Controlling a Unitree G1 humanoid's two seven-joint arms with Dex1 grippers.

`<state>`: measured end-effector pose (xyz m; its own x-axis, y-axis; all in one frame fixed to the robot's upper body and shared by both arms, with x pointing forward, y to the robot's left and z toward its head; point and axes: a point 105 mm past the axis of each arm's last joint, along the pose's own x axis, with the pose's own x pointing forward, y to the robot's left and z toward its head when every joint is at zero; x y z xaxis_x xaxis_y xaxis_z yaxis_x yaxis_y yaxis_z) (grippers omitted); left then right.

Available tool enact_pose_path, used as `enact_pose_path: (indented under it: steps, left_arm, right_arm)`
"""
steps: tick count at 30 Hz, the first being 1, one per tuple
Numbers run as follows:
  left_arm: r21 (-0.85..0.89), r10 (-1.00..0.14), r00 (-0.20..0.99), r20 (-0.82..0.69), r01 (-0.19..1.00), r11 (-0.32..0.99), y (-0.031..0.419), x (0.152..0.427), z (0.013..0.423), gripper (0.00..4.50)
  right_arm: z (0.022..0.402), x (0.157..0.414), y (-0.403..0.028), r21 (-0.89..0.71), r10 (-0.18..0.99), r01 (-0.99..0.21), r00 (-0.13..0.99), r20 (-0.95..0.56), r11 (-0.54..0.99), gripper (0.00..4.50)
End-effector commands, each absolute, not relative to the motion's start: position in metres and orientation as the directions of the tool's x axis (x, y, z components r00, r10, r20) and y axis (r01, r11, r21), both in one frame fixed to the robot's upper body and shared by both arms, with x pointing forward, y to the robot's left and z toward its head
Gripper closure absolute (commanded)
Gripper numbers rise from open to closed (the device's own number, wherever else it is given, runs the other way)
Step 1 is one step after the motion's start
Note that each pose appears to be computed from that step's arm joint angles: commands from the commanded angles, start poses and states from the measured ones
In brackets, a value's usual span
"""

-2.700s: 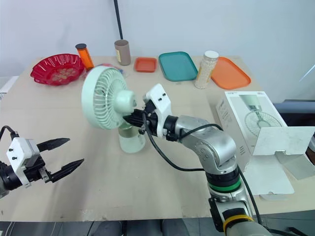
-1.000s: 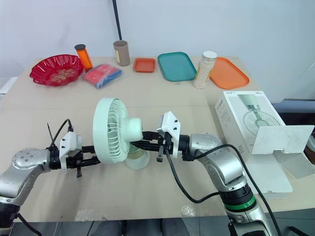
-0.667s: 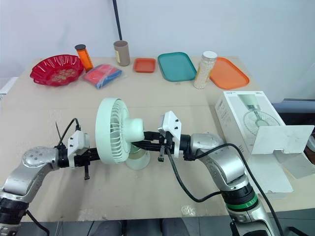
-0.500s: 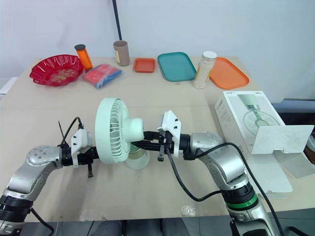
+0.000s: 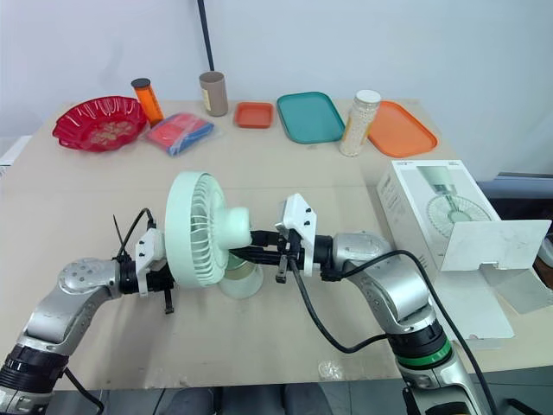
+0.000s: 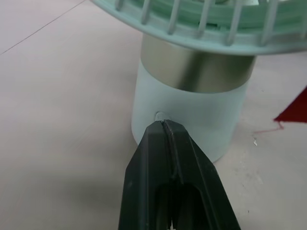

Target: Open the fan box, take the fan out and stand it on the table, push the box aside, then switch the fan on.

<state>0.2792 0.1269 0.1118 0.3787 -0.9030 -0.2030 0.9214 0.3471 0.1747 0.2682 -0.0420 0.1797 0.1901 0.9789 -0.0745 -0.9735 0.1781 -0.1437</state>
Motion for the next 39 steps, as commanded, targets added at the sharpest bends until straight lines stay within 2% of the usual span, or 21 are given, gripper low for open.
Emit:
enact_pose_path:
  steps: [1, 19, 39]
  left_arm:
    - [0.207, -0.913, 0.366, -0.180, 0.922, 0.328, 0.1196, 0.2787, 0.1206, 4.45]
    - [0.195, -0.929, 0.330, -0.166, 0.935, 0.297, 0.1126, 0.2691, 0.1214, 4.45]
    - [0.199, -0.924, 0.347, -0.163, 0.928, 0.314, 0.1137, 0.2726, 0.1230, 4.45]
  right_arm:
    - [0.1914, 0.2587, -0.0355, -0.177, 0.988, -0.975, 0.148, -0.043, 0.138, 4.15]
    - [0.1887, 0.2580, -0.0324, -0.171, 0.986, -0.974, 0.157, -0.046, 0.148, 4.15]
    - [0.1871, 0.2615, -0.0328, -0.166, 0.984, -0.973, 0.173, -0.052, 0.162, 4.15]
